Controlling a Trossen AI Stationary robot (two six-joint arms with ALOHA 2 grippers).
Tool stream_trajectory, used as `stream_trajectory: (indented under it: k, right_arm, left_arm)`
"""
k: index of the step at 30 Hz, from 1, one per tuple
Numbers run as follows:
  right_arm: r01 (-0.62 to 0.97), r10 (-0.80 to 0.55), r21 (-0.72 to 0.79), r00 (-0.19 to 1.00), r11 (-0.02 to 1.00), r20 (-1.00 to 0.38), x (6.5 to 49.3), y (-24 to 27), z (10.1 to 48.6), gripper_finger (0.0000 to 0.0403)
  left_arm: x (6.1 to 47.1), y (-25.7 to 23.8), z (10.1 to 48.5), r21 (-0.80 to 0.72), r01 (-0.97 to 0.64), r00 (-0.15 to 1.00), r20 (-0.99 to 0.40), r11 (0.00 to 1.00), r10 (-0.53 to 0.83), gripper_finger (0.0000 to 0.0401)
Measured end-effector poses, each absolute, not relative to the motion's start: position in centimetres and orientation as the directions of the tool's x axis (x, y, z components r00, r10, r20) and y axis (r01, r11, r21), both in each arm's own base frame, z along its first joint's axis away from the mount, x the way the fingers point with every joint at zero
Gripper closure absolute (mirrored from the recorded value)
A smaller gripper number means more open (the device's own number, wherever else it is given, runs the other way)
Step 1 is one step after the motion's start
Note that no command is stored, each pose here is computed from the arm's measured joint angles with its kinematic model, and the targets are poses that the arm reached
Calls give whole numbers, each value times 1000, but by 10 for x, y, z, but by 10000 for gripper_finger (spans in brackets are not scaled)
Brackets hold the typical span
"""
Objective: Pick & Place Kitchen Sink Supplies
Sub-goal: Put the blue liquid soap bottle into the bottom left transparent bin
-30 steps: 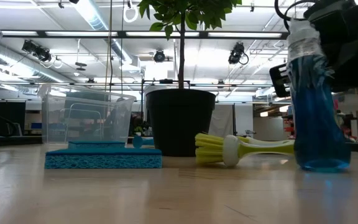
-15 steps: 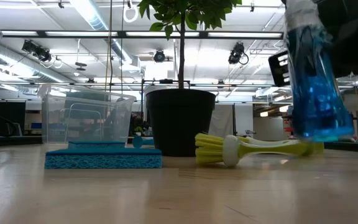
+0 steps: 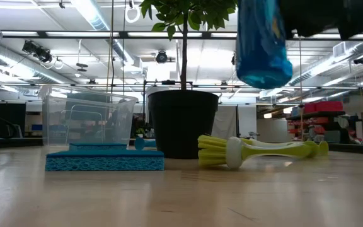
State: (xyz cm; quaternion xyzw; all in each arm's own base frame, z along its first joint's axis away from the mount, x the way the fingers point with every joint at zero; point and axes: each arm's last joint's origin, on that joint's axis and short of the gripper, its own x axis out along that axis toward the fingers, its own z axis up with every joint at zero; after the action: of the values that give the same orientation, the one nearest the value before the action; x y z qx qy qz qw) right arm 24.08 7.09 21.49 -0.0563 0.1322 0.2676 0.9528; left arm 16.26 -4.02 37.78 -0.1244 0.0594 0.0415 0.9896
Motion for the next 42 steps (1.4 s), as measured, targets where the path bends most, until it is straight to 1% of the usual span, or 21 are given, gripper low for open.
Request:
stream_trajectory:
  k: [5,9,13,17,20,27,35,38,42]
  right_arm:
    - [-485,431,-92,837,870,-337,249,76,234,292]
    - [-468,404,-103,839,878,-363,251,82,247,294]
    - [-462,390,-111,836,880,-386,251,89,256,303]
    - [-436,360,-133,851,890,-382,252,94,265,308]
    - [-418,341,-139,859,898,-382,252,97,269,306]
    - [-418,354,-109,860,902,-368,251,102,275,308]
    - [-433,361,-134,857,892,-368,248,110,275,308]
    - [-428,354,-140,859,893,-369,248,111,274,308]
    - [-424,347,-142,858,894,-380,250,112,271,308]
  left_arm:
    - [163,-42,378,-254,-51,991,-130,966,18,207]
    - [163,-44,378,-264,25,989,-132,964,-62,207]
    - [166,-48,377,-274,100,981,-132,957,-140,207]
    - [174,-56,378,-283,197,967,-100,939,-233,207]
    - [183,-64,375,-270,255,951,-103,929,-291,207]
    - [208,-90,369,-275,330,932,-57,903,-358,207]
    - [242,-118,352,-281,378,919,-3,882,-394,207]
    - [254,-126,343,-273,353,930,-5,895,-368,207]
    - [269,-131,331,-246,274,959,-5,930,-283,207]
